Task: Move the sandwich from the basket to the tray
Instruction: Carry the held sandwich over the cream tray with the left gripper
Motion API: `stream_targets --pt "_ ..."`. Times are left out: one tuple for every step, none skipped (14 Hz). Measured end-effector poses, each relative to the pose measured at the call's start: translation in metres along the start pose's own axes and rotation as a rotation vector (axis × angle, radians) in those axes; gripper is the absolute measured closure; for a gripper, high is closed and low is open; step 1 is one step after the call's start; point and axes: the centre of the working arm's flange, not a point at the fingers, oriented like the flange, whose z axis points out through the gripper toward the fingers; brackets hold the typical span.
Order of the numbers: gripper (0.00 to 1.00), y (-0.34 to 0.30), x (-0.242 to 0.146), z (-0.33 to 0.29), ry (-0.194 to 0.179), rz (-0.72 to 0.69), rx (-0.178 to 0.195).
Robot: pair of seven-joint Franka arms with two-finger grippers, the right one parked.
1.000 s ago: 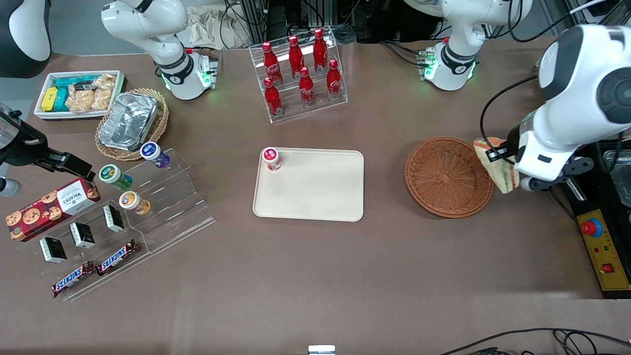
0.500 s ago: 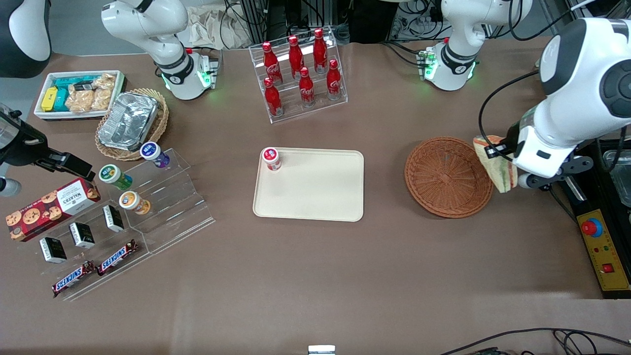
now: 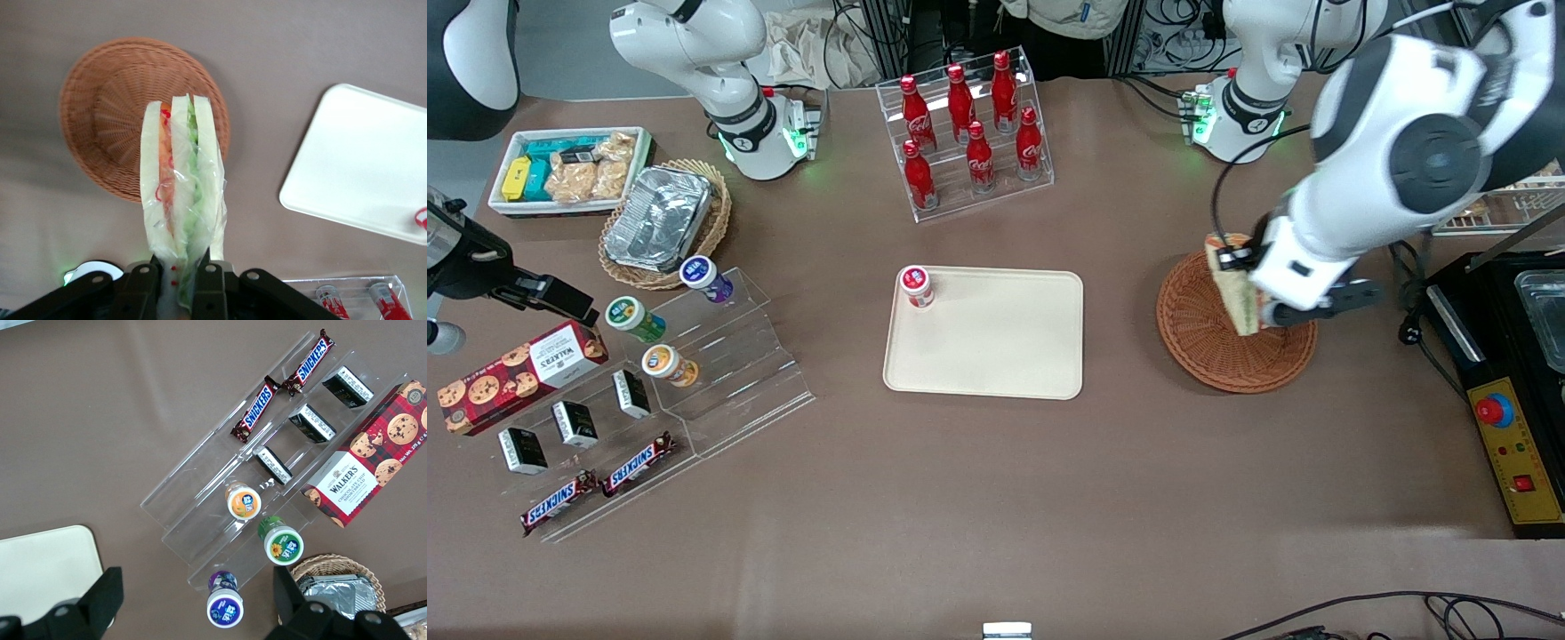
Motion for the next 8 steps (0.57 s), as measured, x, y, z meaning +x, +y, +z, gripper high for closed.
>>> stream_targets --pt "0.81 0.021 -0.005 0.005 0.006 0.036 -0.001" --pt "0.81 0.042 -0.010 0.011 0.017 0.074 -0.006" --pt "0.81 0.062 -0.015 0.018 0.026 0.107 -0.012" --pt "0.81 0.079 -0.018 0.027 0.031 0.132 -0.016" --pt "0.81 0.094 -0.019 0.038 0.036 0.154 -0.021" --pt "0.81 0.111 -0.018 0.051 0.047 0.179 -0.029" --pt "0.81 0.129 -0.019 0.069 0.057 0.213 -0.035" --pt "0.81 0.148 -0.022 0.092 0.071 0.251 -0.037"
